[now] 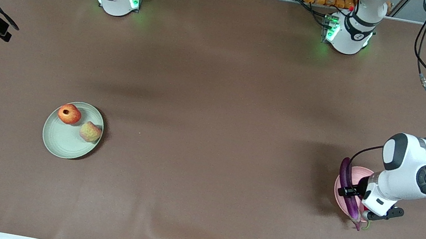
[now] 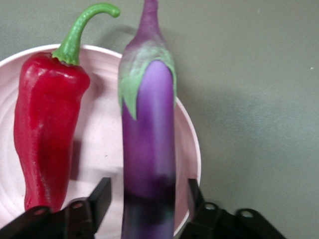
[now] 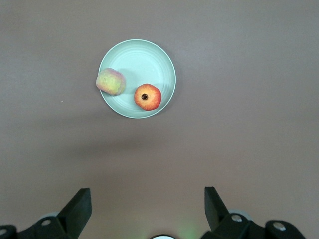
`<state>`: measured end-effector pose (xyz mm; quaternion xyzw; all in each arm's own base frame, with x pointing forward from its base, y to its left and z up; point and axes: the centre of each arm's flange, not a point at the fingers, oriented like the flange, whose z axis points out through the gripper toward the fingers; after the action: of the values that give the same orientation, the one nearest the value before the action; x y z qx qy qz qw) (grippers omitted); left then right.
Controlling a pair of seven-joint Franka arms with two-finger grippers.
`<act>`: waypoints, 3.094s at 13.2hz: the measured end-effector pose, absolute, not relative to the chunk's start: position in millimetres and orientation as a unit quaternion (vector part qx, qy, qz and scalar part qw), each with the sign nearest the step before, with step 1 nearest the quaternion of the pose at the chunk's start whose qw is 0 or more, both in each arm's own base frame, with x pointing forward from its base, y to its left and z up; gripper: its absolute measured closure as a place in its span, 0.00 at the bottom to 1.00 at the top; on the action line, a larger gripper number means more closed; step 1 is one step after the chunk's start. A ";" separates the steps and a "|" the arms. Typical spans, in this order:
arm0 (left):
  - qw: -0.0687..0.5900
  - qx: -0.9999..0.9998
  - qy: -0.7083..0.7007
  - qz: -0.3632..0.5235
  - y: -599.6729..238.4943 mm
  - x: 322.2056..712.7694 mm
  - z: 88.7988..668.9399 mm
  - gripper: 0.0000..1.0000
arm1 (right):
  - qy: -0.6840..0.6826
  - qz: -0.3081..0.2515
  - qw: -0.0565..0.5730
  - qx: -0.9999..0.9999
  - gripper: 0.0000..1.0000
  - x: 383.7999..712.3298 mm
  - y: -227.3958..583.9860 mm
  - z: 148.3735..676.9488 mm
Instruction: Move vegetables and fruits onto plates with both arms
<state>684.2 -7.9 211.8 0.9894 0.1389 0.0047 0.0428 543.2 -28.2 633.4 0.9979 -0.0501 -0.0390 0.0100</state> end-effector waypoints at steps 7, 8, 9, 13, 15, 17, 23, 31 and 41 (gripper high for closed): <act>0.052 0.990 0.126 0.035 -29.4 697.4 260.7 0.00 | -0.046 -0.043 0.011 0.998 0.00 549.5 -24.0 624.6; 0.051 0.990 0.124 0.041 -32.6 699.1 277.3 0.00 | -0.046 -0.044 0.011 0.998 0.00 550.5 -23.1 623.3; 0.049 0.990 0.122 0.047 -35.2 700.5 297.7 0.00 | -0.045 -0.043 0.011 0.998 0.00 551.1 -22.9 623.5; 0.034 0.992 0.117 0.045 -45.2 701.1 383.7 0.00 | -0.046 -0.035 0.011 0.998 0.00 551.7 -22.9 630.9; 0.030 0.992 0.114 0.049 -49.3 699.4 410.9 0.00 | -0.046 -0.034 0.011 0.998 0.00 551.7 -22.8 631.2; 0.023 0.993 0.111 0.045 -52.4 693.3 428.1 0.00 | -0.046 -0.034 0.011 0.998 0.00 551.7 -22.9 631.3; -0.018 0.994 0.101 0.036 -68.9 649.3 523.3 0.00 | -0.046 -0.034 0.011 0.998 0.00 551.7 -22.9 631.3; -0.008 0.997 0.077 0.030 -103.9 568.3 642.8 0.00 | -0.046 -0.034 0.011 0.998 0.00 551.8 -22.9 631.5; -0.028 1.000 0.006 -0.006 -81.9 518.6 647.6 0.00 | -0.046 -0.034 0.011 0.998 0.00 551.8 -23.1 631.6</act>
<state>518.6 -81.9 647.6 0.9996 0.0060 -0.0062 -0.0282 551.8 -23.1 631.6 0.9983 -0.0464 -0.0340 0.0112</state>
